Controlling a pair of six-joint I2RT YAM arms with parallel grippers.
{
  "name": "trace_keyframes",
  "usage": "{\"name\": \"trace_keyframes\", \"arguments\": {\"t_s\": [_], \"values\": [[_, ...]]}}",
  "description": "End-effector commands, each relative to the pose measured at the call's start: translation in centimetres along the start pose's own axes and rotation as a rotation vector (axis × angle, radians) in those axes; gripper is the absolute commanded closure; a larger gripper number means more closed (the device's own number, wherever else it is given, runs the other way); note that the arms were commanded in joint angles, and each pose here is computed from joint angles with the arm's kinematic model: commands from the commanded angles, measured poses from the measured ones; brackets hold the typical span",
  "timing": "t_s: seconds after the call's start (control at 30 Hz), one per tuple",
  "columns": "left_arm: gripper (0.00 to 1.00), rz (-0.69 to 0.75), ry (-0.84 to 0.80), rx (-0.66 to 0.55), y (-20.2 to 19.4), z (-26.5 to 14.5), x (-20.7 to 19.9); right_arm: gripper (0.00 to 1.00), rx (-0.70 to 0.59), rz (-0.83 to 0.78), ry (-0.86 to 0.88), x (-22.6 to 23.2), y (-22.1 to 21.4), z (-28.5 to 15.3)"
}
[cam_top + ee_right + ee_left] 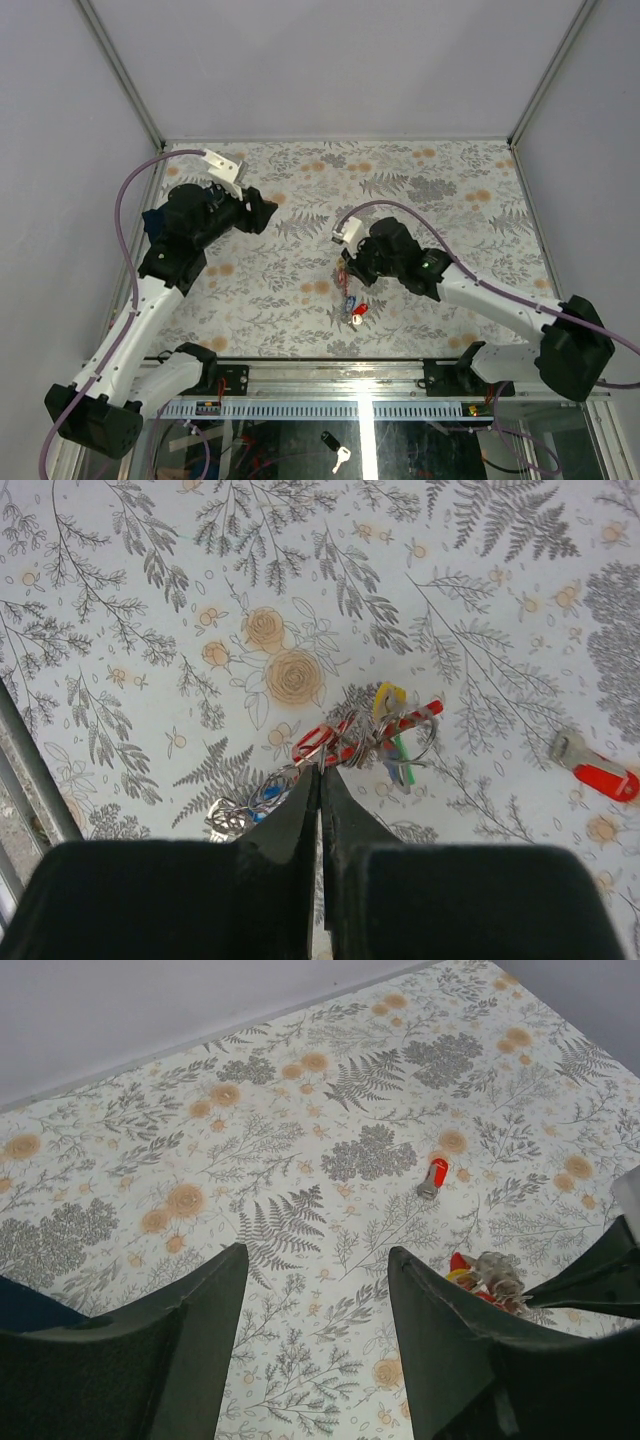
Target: Put the keys on the keyring
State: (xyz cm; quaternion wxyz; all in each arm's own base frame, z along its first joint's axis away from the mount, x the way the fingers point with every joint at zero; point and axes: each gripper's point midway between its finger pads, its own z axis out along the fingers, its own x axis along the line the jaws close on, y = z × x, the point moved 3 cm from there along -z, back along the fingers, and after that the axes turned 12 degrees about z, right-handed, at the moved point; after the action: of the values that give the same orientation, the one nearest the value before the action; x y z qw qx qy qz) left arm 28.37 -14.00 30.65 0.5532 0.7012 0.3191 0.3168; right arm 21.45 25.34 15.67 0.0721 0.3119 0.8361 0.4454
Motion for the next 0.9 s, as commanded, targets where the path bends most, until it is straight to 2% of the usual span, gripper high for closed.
{"name": "trace_keyframes", "arguments": {"t_s": [0.0,0.23,0.43,0.57,0.67,0.8,0.87], "values": [[0.42,-0.011,0.037,-0.043,0.7,-0.3,0.6,0.98,-0.111,-0.02,0.046,1.5,3.2,2.4],[0.42,-0.002,0.052,-0.009,0.0,-0.6,0.8,0.97,-0.064,-0.034,0.039,2.9,2.5,6.5],[0.42,-0.002,0.075,-0.001,-0.3,-1.1,1.1,0.87,-0.054,-0.02,0.125,5.6,2.3,8.8],[0.42,-0.018,0.079,0.003,-0.7,-1.2,1.1,0.75,-0.107,0.035,0.268,8.0,3.0,8.9],[0.41,-0.049,0.09,0.01,-1.3,-1.1,1.5,0.59,-0.154,0.07,0.365,9.4,3.6,8.1],[0.39,-0.17,0.105,0.031,-3.0,-0.6,3.0,0.44,-0.225,0.157,0.385,9.0,4.5,6.5],[0.37,-0.262,0.105,0.043,-3.9,-0.2,4.0,0.36,-0.25,0.288,0.307,7.2,5.2,5.7]]}}
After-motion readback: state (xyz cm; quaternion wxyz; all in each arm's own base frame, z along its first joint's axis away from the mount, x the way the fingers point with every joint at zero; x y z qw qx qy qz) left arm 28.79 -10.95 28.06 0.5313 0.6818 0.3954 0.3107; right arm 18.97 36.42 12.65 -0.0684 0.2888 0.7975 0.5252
